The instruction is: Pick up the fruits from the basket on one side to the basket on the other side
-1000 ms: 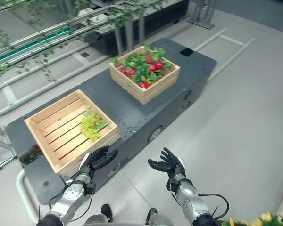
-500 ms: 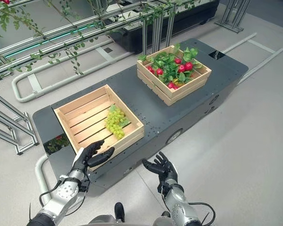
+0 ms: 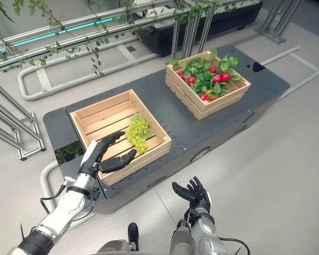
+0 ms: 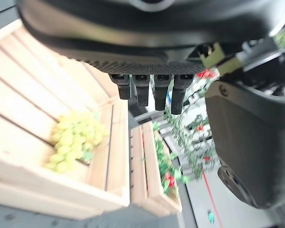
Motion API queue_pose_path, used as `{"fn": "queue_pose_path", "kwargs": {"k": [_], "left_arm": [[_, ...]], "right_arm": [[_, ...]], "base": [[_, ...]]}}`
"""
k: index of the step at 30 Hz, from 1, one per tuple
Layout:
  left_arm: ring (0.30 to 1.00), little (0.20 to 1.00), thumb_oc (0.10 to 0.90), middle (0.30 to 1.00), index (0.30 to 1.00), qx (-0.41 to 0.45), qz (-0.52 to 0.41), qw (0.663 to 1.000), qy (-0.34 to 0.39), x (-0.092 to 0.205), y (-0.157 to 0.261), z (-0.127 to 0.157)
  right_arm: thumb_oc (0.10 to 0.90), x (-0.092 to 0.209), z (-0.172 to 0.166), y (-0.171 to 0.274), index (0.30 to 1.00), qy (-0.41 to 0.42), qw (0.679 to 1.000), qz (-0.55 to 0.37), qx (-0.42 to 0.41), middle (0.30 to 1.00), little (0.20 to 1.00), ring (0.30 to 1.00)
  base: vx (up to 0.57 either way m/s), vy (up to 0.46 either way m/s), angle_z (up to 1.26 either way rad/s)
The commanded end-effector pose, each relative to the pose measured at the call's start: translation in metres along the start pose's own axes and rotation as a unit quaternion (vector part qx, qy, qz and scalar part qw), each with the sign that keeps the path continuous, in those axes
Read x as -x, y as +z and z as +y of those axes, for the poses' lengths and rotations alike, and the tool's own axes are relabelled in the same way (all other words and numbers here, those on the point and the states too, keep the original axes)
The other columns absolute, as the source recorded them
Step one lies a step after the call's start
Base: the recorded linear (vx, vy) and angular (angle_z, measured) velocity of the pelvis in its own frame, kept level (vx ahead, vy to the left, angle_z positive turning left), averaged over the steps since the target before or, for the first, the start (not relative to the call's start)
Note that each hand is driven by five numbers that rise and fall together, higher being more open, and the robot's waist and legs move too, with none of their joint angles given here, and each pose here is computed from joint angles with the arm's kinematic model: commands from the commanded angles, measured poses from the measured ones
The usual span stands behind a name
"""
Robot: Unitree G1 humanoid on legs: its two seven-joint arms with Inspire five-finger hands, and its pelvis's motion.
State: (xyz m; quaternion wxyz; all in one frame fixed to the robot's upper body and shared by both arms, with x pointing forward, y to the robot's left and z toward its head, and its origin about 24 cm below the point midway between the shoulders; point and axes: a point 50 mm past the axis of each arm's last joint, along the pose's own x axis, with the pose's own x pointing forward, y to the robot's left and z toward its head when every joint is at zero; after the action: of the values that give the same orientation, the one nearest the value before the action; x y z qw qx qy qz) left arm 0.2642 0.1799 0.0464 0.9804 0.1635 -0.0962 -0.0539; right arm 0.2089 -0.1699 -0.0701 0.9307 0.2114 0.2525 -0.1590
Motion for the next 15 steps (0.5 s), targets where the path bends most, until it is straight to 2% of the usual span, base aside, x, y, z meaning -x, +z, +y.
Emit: {"fn": "queue_pose_path", "kwargs": {"k": [1, 5, 8, 12, 15], "left_arm": [[0.9, 0.9, 0.8, 0.9, 0.9, 0.065, -0.138, 0.987, 0.047, -0.017, 0.051, 0.006], [0.9, 0.9, 0.8, 0.9, 0.9, 0.055, -0.174, 0.981, 0.063, -0.013, 0.058, 0.006], [0.9, 0.9, 0.8, 0.9, 0.9, 0.047, -0.21, 0.974, 0.071, -0.016, 0.069, 0.006], [0.9, 0.9, 0.8, 0.9, 0.9, 0.014, -0.226, 0.967, 0.117, -0.022, 0.078, 0.028], [0.9, 0.9, 0.8, 0.9, 0.9, -0.043, -0.222, 0.961, 0.156, -0.036, 0.09, 0.046]], "right_arm": [[0.8, -0.004, 0.023, 0.042, 0.9, 0.032, 0.994, -0.096, -0.047, 0.9, 0.9, 0.9], [0.8, -0.002, 0.008, 0.046, 0.9, 0.012, 0.994, -0.103, -0.029, 0.9, 0.9, 0.9], [0.8, -0.005, 0.004, 0.057, 0.9, 0.012, 0.992, -0.124, -0.019, 0.9, 0.9, 0.9], [0.8, -0.007, -0.001, 0.061, 0.9, 0.016, 0.992, -0.121, -0.016, 0.9, 0.9, 0.9], [0.8, -0.01, 0.001, 0.062, 0.9, 0.012, 0.993, -0.116, -0.009, 0.9, 0.9, 0.9]], "base": [[0.13, -0.238, 0.68], [0.11, -0.19, 0.43], [0.01, 0.072, 0.19], [0.11, 0.169, -0.13], [0.04, 0.098, -0.07]]}}
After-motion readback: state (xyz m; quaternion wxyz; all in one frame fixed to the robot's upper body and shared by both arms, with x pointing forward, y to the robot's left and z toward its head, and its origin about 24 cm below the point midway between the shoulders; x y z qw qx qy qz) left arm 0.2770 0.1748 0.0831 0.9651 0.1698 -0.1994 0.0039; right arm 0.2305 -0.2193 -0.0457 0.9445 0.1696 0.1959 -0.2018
